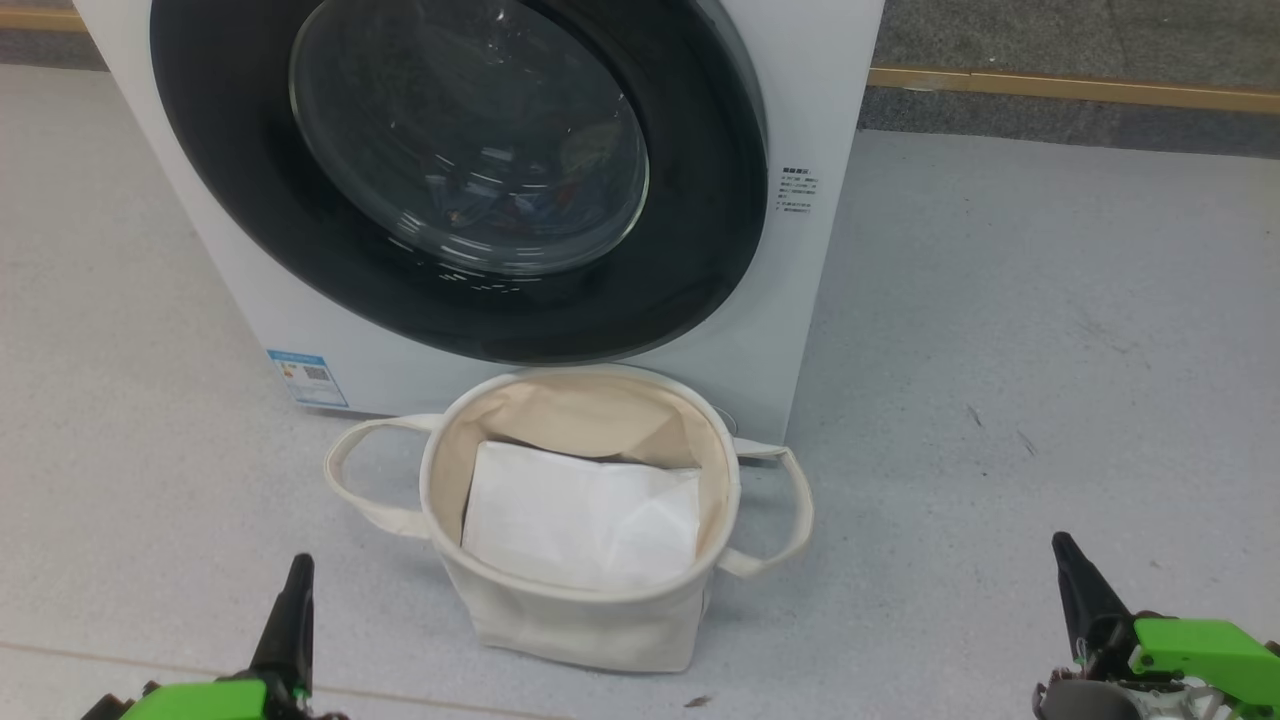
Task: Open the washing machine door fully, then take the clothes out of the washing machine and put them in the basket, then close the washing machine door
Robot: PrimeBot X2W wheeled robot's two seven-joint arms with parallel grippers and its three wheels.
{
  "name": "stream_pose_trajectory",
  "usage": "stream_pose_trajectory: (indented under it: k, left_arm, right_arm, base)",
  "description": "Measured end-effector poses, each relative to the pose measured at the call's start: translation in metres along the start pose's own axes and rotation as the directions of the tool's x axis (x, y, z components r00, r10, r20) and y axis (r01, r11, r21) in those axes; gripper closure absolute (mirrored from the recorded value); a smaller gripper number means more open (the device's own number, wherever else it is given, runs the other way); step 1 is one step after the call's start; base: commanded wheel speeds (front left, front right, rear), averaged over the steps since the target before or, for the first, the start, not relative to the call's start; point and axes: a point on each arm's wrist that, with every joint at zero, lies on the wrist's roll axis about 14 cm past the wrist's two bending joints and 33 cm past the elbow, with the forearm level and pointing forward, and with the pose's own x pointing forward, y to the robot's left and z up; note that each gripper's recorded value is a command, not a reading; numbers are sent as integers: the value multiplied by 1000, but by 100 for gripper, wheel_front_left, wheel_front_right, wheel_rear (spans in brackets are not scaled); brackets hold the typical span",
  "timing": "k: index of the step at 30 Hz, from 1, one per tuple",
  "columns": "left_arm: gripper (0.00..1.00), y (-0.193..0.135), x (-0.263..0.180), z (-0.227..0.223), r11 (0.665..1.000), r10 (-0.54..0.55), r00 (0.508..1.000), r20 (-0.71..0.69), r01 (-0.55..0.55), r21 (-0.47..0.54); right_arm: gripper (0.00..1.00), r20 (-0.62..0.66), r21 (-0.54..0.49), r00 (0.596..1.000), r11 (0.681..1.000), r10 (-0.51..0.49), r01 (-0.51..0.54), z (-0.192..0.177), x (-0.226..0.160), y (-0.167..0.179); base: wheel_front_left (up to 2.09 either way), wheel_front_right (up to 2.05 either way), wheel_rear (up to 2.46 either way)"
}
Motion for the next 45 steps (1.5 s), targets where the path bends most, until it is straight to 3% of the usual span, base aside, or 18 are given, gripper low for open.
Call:
stream_pose_trajectory:
  k: [45]
  left_arm:
    - [100, 0, 0, 0, 1000, 0, 1000, 0, 0, 0]
  right_arm:
    - [100, 0, 0, 1000, 1000, 0, 0, 0, 0, 0]
  base:
    - [0, 0, 0]
